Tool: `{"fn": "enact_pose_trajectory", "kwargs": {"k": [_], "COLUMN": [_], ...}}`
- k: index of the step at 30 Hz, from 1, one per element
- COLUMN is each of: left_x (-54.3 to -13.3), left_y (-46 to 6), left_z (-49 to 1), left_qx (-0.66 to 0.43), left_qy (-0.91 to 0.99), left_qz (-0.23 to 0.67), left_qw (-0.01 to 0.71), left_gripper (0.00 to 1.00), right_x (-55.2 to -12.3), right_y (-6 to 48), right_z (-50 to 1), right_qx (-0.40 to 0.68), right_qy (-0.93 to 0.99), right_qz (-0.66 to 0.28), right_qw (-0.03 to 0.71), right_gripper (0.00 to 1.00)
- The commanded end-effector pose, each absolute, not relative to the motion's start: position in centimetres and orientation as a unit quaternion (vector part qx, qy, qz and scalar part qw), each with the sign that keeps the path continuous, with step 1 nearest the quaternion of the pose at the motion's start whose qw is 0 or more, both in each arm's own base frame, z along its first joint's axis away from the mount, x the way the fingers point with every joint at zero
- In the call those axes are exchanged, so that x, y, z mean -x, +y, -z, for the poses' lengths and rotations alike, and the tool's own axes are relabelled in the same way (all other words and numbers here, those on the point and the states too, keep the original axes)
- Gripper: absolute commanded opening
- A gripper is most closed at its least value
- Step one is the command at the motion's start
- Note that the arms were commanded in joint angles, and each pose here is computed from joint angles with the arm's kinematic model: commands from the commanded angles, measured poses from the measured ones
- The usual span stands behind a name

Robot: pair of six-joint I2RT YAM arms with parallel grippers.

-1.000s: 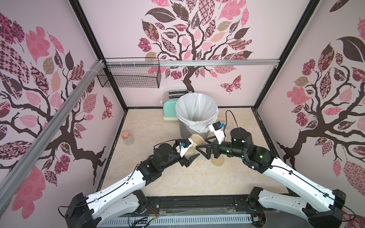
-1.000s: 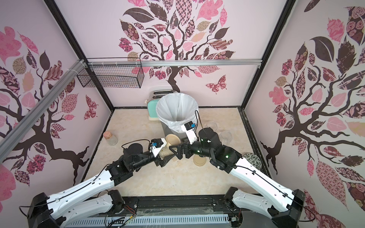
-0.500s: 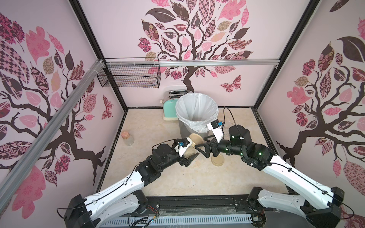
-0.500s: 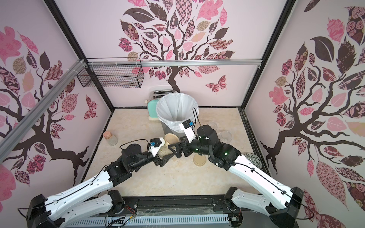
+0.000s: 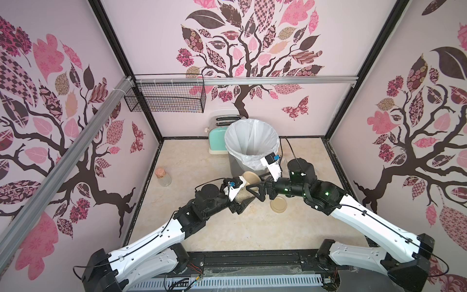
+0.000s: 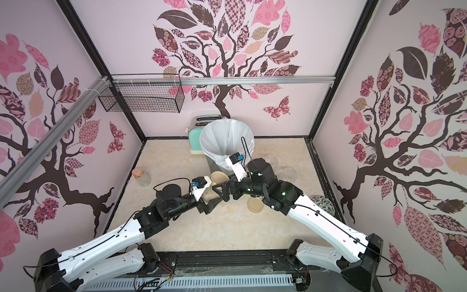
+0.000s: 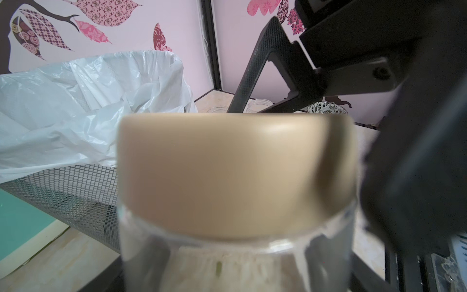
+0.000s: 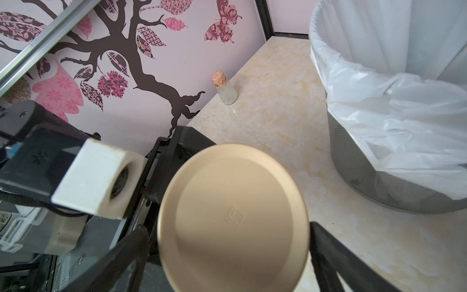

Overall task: Empty moldy rice from jars
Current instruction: Unscrew the lid from the jar.

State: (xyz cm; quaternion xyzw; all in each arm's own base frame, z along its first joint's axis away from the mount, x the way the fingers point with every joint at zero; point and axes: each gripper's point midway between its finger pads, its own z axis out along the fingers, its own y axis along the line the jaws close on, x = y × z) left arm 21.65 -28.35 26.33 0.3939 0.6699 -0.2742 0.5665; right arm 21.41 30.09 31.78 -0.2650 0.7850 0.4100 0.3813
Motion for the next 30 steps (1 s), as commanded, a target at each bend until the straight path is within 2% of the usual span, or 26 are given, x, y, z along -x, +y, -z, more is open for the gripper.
{"fn": "enact_pose_trajectory", "kwargs": {"k": [1, 5, 10, 20, 30], "left_x": [-21.7, -21.6, -21.2, -19.5, -15.5], "left_y": [-28.7, -28.7, -28.7, -28.8, -28.9], "left_z": [-31.4, -31.5, -32.0, -33.9, -36.2], "left_qx": [-0.375, -0.376, -0.379, -0.389, -0.431], "left_qy": [0.621, 0.618, 0.613, 0.588, 0.557], "left_qz": [0.3, 0.302, 0.309, 0.35, 0.428], "left_qw": [0.62, 0.621, 0.62, 0.617, 0.567], "left_gripper": [0.79, 0.79, 0.79, 0.79, 0.78], "right_x": [-21.2, -21.2, -21.1, -19.8, -16.3], "right_y": [30.5, 30.8, 31.0, 30.9, 30.8], "right_z": [-34.3, -34.1, -34.1, -34.2, -36.3], "right_qx": [0.28, 0.287, 0.297, 0.334, 0.42], "right_qy": [0.76, 0.757, 0.751, 0.726, 0.642], "right_qz": [-0.425, -0.429, -0.43, -0.437, -0.483], "right_qw": [0.404, 0.401, 0.404, 0.411, 0.423], "right_gripper": [0.97, 0.93, 0.83, 0.81, 0.81]}}
